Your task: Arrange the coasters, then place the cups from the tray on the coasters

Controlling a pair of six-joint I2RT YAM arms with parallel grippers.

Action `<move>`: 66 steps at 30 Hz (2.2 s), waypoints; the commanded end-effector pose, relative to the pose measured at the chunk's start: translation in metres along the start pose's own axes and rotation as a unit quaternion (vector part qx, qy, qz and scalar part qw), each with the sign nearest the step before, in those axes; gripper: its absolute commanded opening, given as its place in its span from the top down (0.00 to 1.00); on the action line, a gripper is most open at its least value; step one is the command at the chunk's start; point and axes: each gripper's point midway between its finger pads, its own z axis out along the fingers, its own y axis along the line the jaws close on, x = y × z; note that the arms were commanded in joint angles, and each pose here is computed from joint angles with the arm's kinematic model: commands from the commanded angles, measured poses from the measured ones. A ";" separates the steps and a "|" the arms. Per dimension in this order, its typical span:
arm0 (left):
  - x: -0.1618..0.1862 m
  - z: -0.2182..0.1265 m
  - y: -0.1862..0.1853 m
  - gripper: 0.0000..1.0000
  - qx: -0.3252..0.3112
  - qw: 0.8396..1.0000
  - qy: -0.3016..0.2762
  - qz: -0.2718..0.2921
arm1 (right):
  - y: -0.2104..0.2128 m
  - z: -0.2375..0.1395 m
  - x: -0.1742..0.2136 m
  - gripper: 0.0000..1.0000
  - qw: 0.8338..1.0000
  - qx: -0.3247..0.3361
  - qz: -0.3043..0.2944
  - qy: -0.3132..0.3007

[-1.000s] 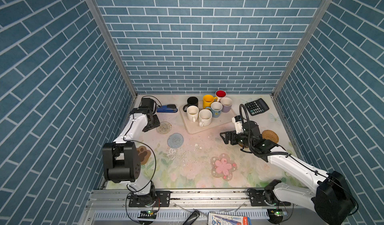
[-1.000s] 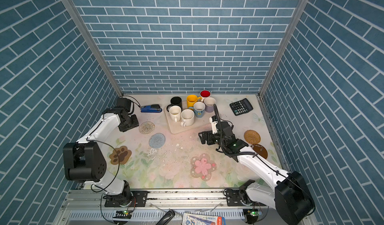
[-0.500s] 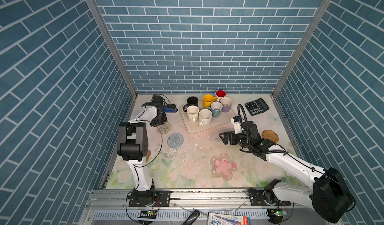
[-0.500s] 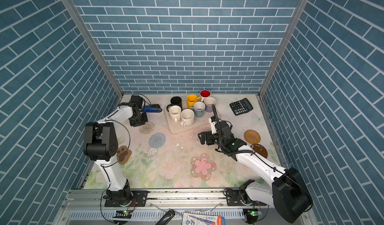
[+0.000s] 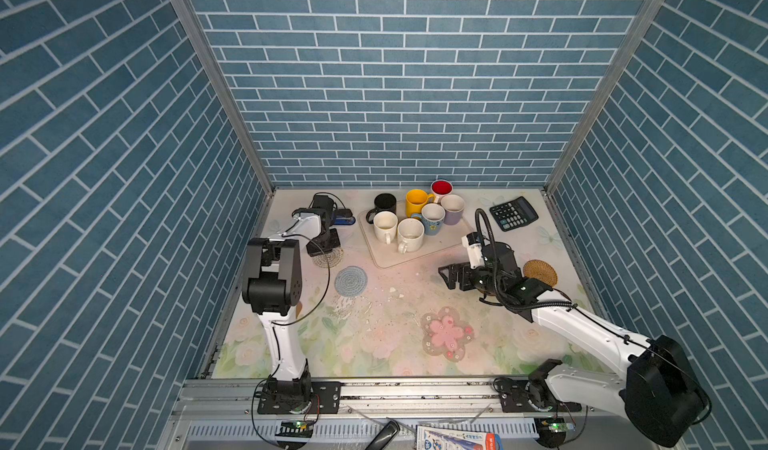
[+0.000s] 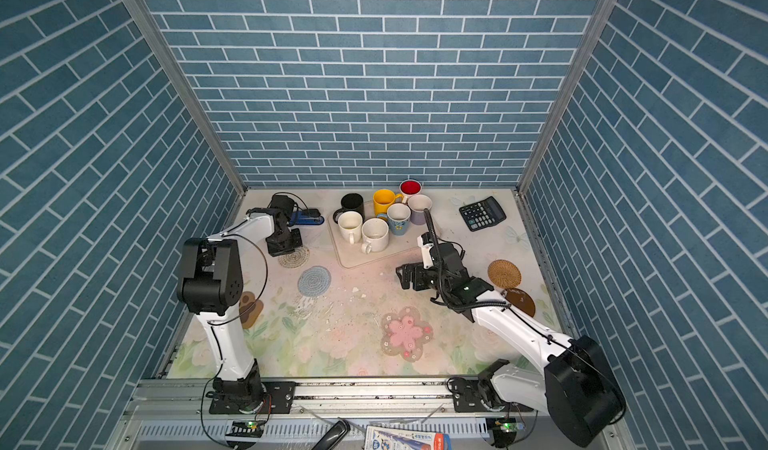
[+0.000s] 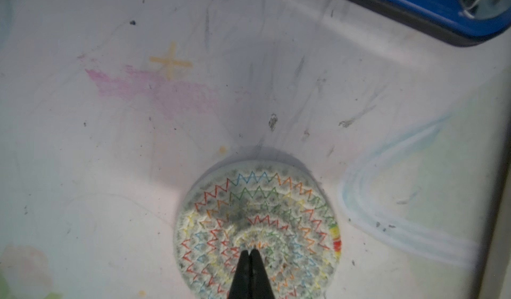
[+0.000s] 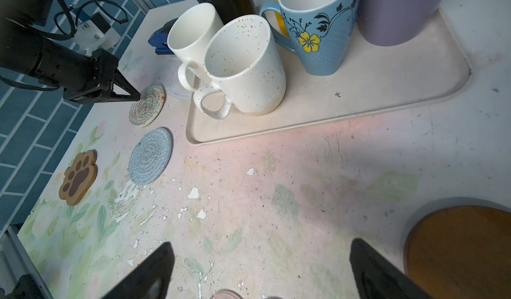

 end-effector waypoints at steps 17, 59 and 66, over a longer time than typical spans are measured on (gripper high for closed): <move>0.064 0.023 0.001 1.00 0.008 0.999 0.051 -0.005 | 0.010 -0.012 -0.012 0.01 1.000 -0.016 -0.011 -0.024; 0.219 -0.045 0.071 1.00 -0.074 0.993 0.003 -0.094 | 0.025 -0.023 -0.015 0.01 0.997 -0.059 0.008 -0.040; 0.212 -0.045 0.066 1.00 -0.074 0.993 0.003 -0.089 | 0.024 -0.020 -0.014 0.02 0.998 -0.058 0.008 -0.036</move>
